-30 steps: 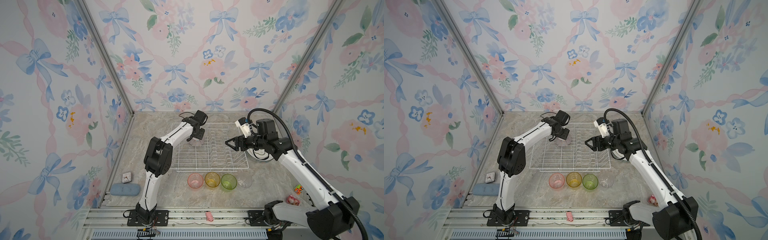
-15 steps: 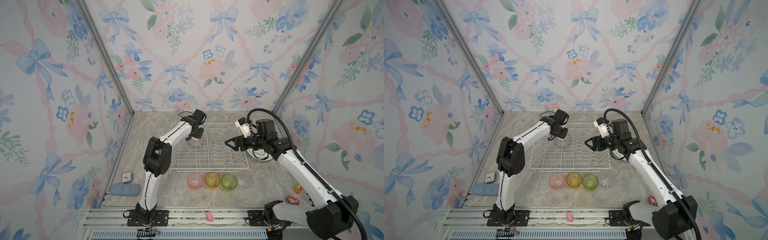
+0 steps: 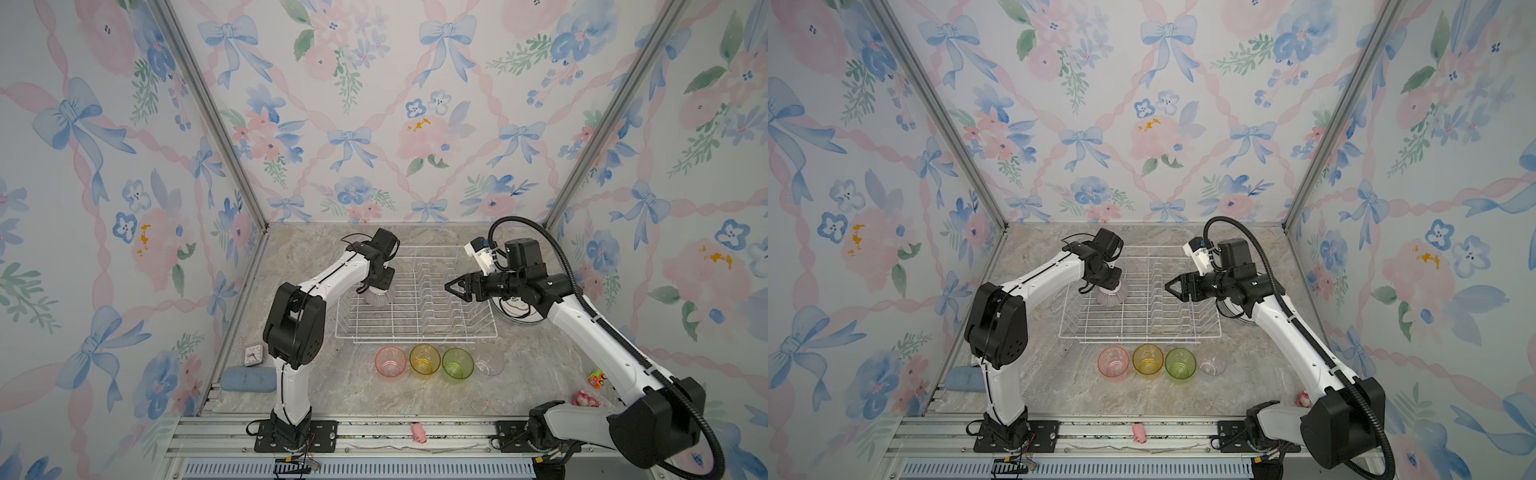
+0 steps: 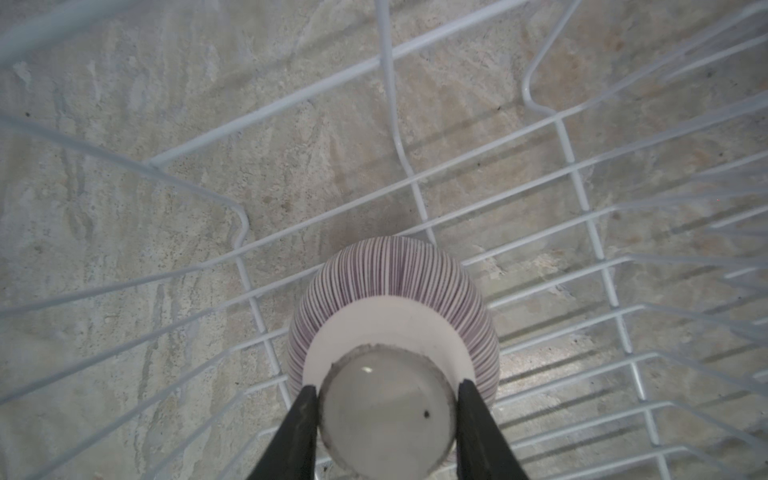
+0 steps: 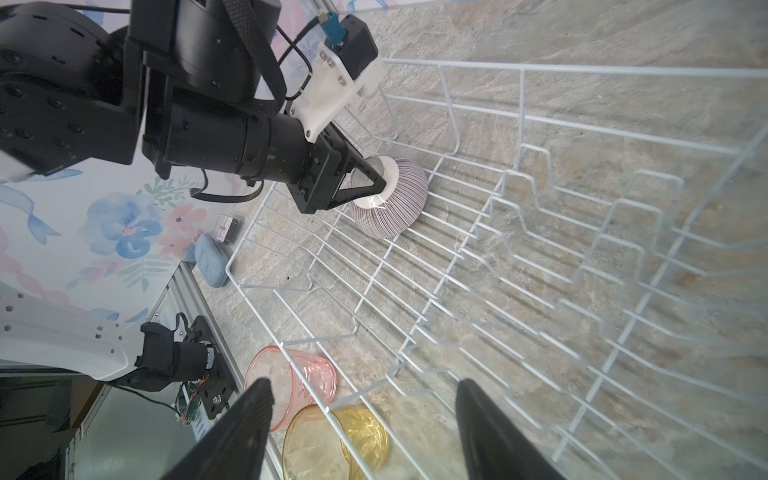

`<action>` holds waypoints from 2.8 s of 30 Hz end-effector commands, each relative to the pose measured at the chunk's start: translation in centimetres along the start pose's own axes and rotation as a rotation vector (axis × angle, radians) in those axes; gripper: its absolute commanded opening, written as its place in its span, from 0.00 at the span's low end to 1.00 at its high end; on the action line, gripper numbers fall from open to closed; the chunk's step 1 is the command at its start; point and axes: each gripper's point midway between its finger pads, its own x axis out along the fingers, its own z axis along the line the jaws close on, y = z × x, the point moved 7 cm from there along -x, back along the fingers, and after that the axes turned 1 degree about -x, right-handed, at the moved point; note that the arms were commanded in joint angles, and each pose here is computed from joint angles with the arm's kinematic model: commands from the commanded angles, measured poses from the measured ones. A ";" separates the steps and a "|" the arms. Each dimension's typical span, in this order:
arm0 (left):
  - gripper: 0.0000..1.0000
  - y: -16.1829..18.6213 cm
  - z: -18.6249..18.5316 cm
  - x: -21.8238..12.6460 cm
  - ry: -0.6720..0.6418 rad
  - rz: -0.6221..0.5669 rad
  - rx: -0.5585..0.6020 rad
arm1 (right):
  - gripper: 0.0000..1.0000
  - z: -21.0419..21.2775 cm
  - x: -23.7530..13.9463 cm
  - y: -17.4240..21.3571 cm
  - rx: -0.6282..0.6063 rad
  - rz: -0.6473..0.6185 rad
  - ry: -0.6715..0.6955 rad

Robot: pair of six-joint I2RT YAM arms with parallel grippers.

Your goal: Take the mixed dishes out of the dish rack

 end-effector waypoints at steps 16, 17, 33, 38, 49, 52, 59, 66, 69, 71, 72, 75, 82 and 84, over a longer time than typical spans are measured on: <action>0.53 5.7 0.0 -2.1 -0.042 0.091 -0.014 | 0.72 0.6 11.0 1.2 0.073 0.194 -0.095; 0.56 5.7 0.0 -2.1 -0.042 0.090 -0.013 | 0.72 0.8 11.1 1.2 0.068 0.195 -0.099; 0.45 6.3 -0.2 -1.8 -0.043 0.162 0.014 | 0.71 0.1 12.7 2.0 0.083 0.234 -0.084; 0.39 6.4 -0.3 -1.6 -0.035 0.178 0.023 | 0.72 0.0 13.2 1.4 0.096 0.219 -0.098; 0.38 4.8 -0.3 -3.7 -0.004 0.101 0.010 | 0.71 0.5 15.7 1.2 0.121 0.237 -0.137; 0.37 4.5 -0.3 -4.2 0.007 0.086 0.010 | 0.71 0.3 16.5 1.5 0.146 0.239 -0.145; 0.36 4.3 -0.2 -4.6 0.019 0.074 0.008 | 0.71 0.3 18.0 2.1 0.177 0.259 -0.157; 0.42 4.1 0.4 -4.9 -0.043 0.055 0.006 | 0.71 0.4 19.0 2.6 0.186 0.278 -0.168; 0.52 3.6 1.1 -5.6 -0.107 0.014 -0.004 | 0.71 0.3 18.9 2.7 0.175 0.281 -0.155; 0.56 3.1 1.4 -6.0 -0.134 -0.004 -0.008 | 0.71 0.2 18.9 2.7 0.170 0.288 -0.139; 0.58 2.9 1.6 -6.0 -0.145 -0.008 -0.009 | 0.71 0.1 19.0 2.7 0.167 0.291 -0.134; 0.58 2.4 1.5 -5.3 -0.142 0.003 0.002 | 0.71 0.1 19.0 2.7 0.165 0.296 -0.131; 0.56 1.7 0.5 -3.0 -0.088 0.055 0.027 | 0.71 0.3 18.2 2.3 0.142 0.292 -0.120; 0.56 1.8 0.4 -2.5 -0.080 0.069 0.027 | 0.71 0.3 17.8 2.1 0.137 0.289 -0.117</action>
